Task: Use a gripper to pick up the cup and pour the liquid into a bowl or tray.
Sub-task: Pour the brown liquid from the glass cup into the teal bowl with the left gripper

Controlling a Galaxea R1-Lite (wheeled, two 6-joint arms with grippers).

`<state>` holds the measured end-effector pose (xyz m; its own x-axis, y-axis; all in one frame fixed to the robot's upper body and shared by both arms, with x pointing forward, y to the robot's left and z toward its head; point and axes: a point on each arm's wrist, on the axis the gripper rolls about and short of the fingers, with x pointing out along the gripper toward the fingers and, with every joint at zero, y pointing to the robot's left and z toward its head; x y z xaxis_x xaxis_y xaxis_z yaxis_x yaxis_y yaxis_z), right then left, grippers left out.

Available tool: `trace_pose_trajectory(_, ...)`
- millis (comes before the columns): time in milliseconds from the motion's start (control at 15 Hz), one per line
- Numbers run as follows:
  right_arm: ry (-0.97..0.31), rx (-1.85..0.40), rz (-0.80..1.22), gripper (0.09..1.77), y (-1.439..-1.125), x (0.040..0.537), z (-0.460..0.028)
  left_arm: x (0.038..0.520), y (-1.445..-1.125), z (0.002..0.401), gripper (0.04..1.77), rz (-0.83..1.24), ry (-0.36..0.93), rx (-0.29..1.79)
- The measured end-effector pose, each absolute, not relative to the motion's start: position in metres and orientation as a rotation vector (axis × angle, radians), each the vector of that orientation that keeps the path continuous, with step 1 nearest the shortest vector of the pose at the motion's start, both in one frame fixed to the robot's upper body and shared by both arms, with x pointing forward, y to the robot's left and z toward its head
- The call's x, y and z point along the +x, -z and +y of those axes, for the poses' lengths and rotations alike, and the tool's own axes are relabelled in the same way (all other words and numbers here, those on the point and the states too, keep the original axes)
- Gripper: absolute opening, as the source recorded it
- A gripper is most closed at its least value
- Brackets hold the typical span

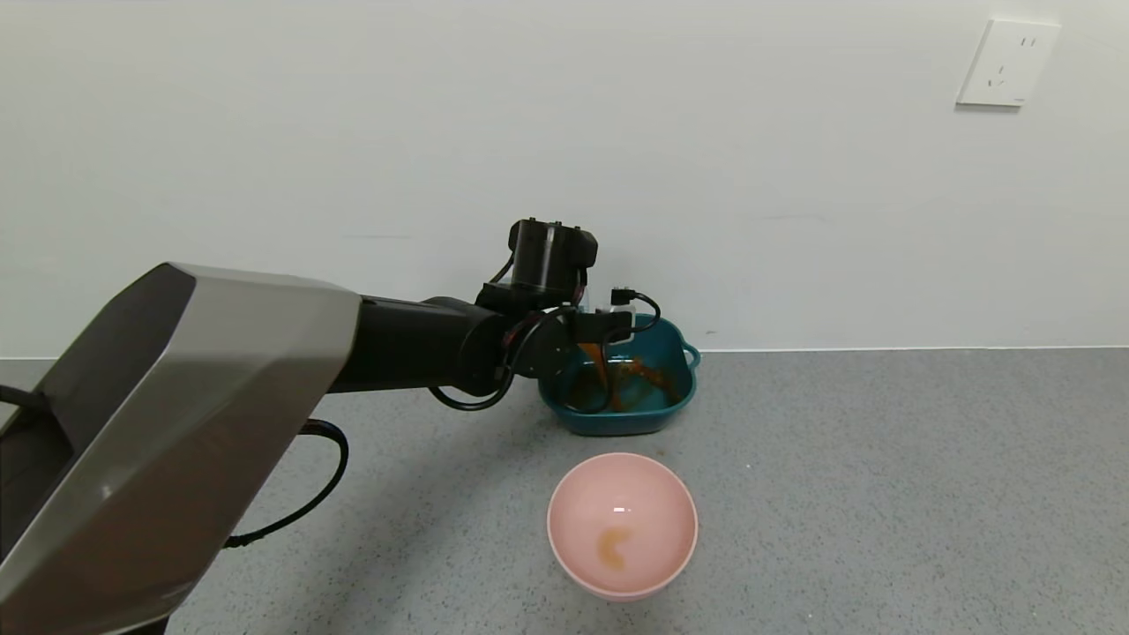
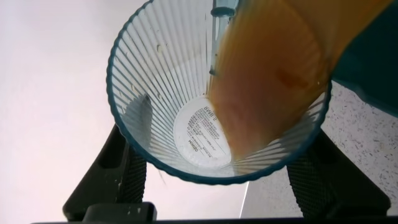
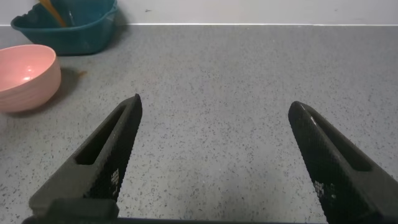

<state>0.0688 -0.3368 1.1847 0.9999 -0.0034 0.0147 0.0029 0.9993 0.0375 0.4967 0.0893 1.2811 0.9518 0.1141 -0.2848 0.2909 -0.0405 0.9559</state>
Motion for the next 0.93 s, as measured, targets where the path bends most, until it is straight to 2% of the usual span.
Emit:
trace_pose_trajectory(333, 0.003, 0.037, -0.014, 1.71, -1.185, 0.069, -0.337, 0.501, -1.275, 0.09, 1.28, 0.333, 0.158, 1.74)
trace_pose_trajectory(933, 0.003, 0.037, -0.015, 1.71, -1.185, 0.069, -0.337, 0.505, -1.293, 0.086, 1.28, 0.297, 0.142, 2.009)
